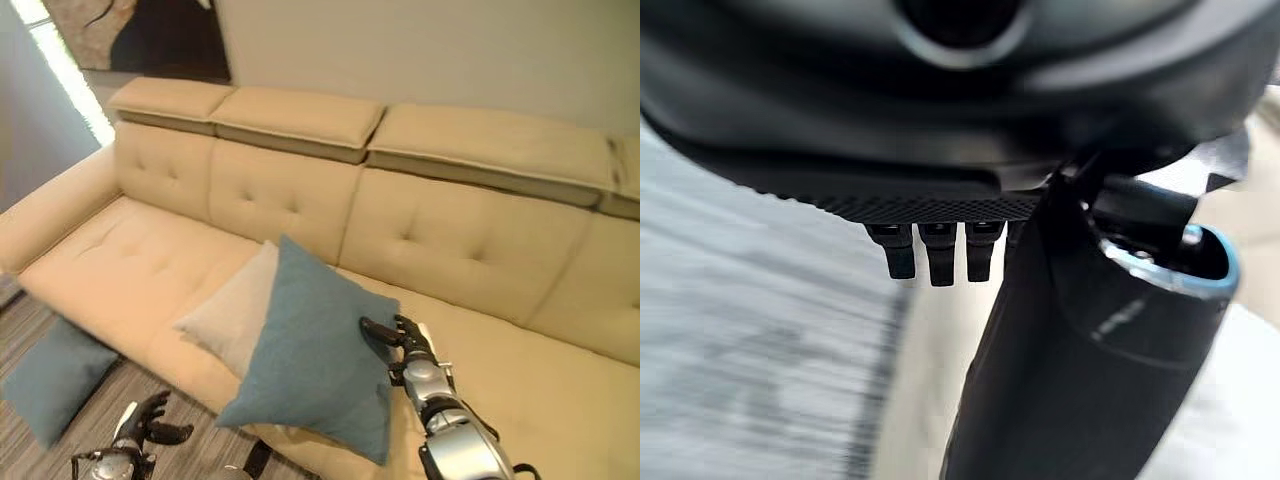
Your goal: Pick up all the scattered cushions and arrange them neatly on the sofa.
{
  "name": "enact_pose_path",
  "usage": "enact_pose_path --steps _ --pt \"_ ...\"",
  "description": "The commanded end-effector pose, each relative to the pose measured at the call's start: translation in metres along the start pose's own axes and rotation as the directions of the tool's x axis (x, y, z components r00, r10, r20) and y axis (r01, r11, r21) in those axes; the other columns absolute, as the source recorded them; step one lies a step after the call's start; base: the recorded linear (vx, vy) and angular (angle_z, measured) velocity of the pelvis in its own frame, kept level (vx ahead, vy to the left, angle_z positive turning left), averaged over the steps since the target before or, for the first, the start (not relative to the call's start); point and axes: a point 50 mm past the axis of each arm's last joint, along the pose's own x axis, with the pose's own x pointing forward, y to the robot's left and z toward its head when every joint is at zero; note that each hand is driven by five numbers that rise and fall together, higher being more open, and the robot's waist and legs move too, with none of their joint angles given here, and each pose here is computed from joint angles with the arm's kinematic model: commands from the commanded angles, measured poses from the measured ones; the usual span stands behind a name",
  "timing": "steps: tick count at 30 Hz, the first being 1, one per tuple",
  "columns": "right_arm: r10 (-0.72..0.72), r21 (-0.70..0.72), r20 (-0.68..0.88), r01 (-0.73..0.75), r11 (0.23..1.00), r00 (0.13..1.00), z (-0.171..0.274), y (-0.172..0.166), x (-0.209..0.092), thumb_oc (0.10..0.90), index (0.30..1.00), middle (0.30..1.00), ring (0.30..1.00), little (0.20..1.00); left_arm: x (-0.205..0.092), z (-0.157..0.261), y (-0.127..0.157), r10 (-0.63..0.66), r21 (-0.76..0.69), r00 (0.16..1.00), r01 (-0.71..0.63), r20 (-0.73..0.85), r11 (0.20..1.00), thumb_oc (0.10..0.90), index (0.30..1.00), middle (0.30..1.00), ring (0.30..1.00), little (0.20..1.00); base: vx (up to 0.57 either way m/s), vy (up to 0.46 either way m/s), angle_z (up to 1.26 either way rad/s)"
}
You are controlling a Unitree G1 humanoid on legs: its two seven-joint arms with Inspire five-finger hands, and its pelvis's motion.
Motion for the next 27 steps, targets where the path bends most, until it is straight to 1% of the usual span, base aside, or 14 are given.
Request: enact_pose_path --steps 1,3,4,6,12,13,14,16,17,18,21,23,26,27 --pt "0.054 -0.055 0.131 -0.047 0.997 0.99 0.041 0.013 0.004 0.8 0.9 0.9 0.9 0.9 0.014 0.059 0.017 0.017 -0.005 0.978 -0.016 0.209 1.0 0.8 0.9 0.9 0.9 0.9 -0.02 0.041 0.24" --pt "0.078 -0.068 0.092 -0.072 0.995 0.993 0.028 0.019 0.002 0.8 0.9 0.9 0.9 0.9 0.01 0.07 0.014 -0.018 -0.07 0.964 0.038 0.265 0.997 0.8 0.9 0.9 0.9 0.9 0.0 0.038 0.39" --pt "0.094 -0.058 0.069 -0.09 0.994 0.993 0.02 0.021 0.001 0.747 0.82 0.82 0.82 0.82 0.007 0.078 0.015 -0.032 -0.086 0.951 0.061 0.308 0.994 0.8 0.9 0.9 0.9 0.9 0.01 0.027 0.33" --pt "0.126 -0.04 0.044 -0.124 0.991 0.991 0.011 0.028 -0.002 0.4 0.3 0.3 0.3 0.3 -0.001 0.1 0.026 -0.029 -0.088 0.91 0.071 0.413 0.994 0.8 0.9 0.9 0.9 0.9 0.01 0.002 0.2" --pt "0.234 -0.002 0.029 -0.234 0.972 0.972 -0.018 0.059 -0.017 0.4 0.3 0.3 0.3 0.3 -0.054 0.187 0.093 0.181 -0.218 0.632 -0.02 0.753 0.976 0.8 0.9 0.9 0.9 0.9 0.0 -0.027 0.14" --pt "0.237 0.003 0.05 -0.237 0.972 0.97 -0.018 0.06 -0.02 0.4 0.3 0.3 0.3 0.3 -0.068 0.209 0.106 0.267 -0.259 0.522 -0.09 0.81 0.962 0.8 0.9 0.9 0.9 0.9 0.01 -0.073 0.0" --pt "0.24 -0.015 0.133 -0.24 0.971 0.962 -0.011 0.064 -0.025 0.4 0.3 0.3 0.3 0.3 -0.093 0.232 0.126 0.466 -0.408 0.322 -0.234 0.824 0.883 0.8 0.9 0.9 0.9 0.9 0.01 -0.064 0.0" --pt "0.239 -0.016 0.132 -0.239 0.971 0.962 -0.011 0.064 -0.025 0.4 0.3 0.3 0.3 0.3 -0.093 0.231 0.125 0.467 -0.408 0.322 -0.236 0.823 0.882 0.8 0.9 0.9 0.9 0.9 0.0 -0.036 0.02" --pt "0.253 -0.052 0.193 -0.248 0.968 0.948 -0.007 0.064 -0.031 0.4 0.3 0.3 0.3 0.3 -0.112 0.248 0.135 0.589 -0.553 0.188 -0.21 0.786 0.806 0.8 0.9 0.9 0.9 0.9 0.0 0.0 0.0" --pt "0.257 -0.056 0.209 -0.251 0.966 0.944 -0.006 0.063 -0.033 0.4 0.3 0.3 0.3 0.3 -0.118 0.259 0.135 0.586 -0.557 0.148 -0.195 0.797 0.807 0.8 0.9 0.9 0.9 0.9 -0.01 -0.015 -0.06" --pt "0.277 -0.089 0.265 -0.263 0.961 0.923 0.006 0.056 -0.035 0.4 0.3 0.3 0.3 0.3 -0.131 0.289 0.125 0.424 -0.424 0.131 -0.027 0.896 0.905 0.8 0.9 0.9 0.9 0.9 -0.03 0.051 -0.22" --pt "0.297 -0.093 0.294 -0.282 0.955 0.908 0.012 0.056 -0.038 0.4 0.3 0.3 0.3 0.3 -0.134 0.304 0.12 0.334 -0.331 0.12 -0.039 0.935 0.943 0.8 0.9 0.9 0.9 0.9 -0.02 0.054 -0.23" --pt "0.354 -0.136 0.343 -0.327 0.935 0.87 0.028 0.061 -0.043 0.4 0.3 0.3 0.3 0.3 -0.106 0.317 0.087 0.112 -0.155 0.282 0.134 0.953 0.979 0.8 0.9 0.9 0.9 0.9 -0.02 0.044 -0.11" --pt "0.352 -0.134 0.344 -0.325 0.936 0.871 0.028 0.06 -0.042 0.4 0.3 0.3 0.3 0.3 -0.106 0.318 0.087 0.111 -0.153 0.28 0.135 0.954 0.979 0.8 0.9 0.9 0.9 0.9 -0.04 0.036 -0.15"
